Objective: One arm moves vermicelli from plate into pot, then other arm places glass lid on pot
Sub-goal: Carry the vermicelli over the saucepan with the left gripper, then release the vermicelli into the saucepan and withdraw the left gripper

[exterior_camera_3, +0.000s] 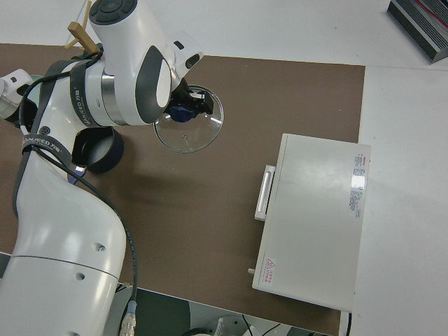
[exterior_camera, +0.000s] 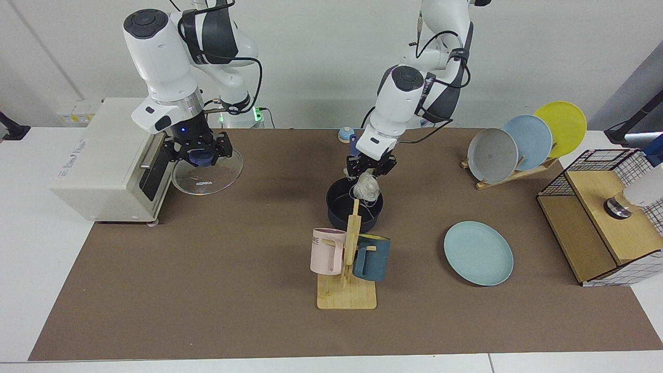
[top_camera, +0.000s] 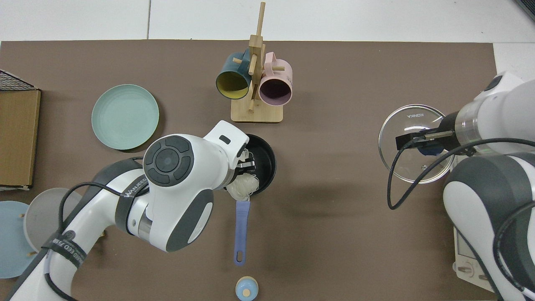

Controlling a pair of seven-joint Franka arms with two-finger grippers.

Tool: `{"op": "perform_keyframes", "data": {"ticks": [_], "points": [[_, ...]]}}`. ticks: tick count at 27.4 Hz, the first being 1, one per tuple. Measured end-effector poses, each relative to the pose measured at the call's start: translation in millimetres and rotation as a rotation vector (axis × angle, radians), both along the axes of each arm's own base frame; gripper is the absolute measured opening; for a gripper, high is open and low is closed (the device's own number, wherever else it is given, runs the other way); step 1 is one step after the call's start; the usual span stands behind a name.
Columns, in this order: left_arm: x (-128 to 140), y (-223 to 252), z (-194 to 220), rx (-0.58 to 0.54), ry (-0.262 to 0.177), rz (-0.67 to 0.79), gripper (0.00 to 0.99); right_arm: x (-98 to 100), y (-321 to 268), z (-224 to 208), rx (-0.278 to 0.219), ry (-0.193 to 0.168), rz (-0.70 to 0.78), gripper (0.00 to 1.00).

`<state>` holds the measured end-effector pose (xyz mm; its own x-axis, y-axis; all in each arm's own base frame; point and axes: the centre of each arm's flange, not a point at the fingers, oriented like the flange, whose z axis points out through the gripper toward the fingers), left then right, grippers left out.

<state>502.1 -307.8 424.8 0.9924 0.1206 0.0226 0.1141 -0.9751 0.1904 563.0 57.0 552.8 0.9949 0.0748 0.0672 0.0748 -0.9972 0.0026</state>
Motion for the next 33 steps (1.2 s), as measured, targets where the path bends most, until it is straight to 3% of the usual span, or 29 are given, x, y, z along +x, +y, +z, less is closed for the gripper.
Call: {"op": "perform_keyframes", "data": {"ticks": [20, 23, 24, 26, 27, 30, 33], "points": [[1, -19, -58, -0.013, 0.018, -0.024, 0.480, -0.6, 1, -2, 0.000, 0.005, 0.003, 0.44], [2, -17, -59, -0.009, 0.014, -0.025, 0.568, -0.6, 2, -3, 0.000, 0.006, 0.004, 0.44], [3, -16, -58, -0.008, 0.013, -0.024, 0.661, -0.6, 2, -3, 0.000, 0.007, 0.004, 0.44], [6, -14, -56, -0.008, 0.009, -0.019, 0.736, -0.5, 2, -4, 0.000, 0.008, 0.004, 0.44], [8, -13, -55, -0.008, 0.009, -0.017, 0.837, -0.5, 3, -4, 0.000, 0.008, 0.004, 0.44], [16, -7, -43, 0.004, 0.019, -0.012, 0.987, -0.3, 3, -5, 0.000, 0.008, 0.004, 0.44], [31, 4, -18, 0.027, 0.041, -0.007, 0.991, -0.3, 3, -5, 0.000, 0.009, 0.004, 0.44]]}}
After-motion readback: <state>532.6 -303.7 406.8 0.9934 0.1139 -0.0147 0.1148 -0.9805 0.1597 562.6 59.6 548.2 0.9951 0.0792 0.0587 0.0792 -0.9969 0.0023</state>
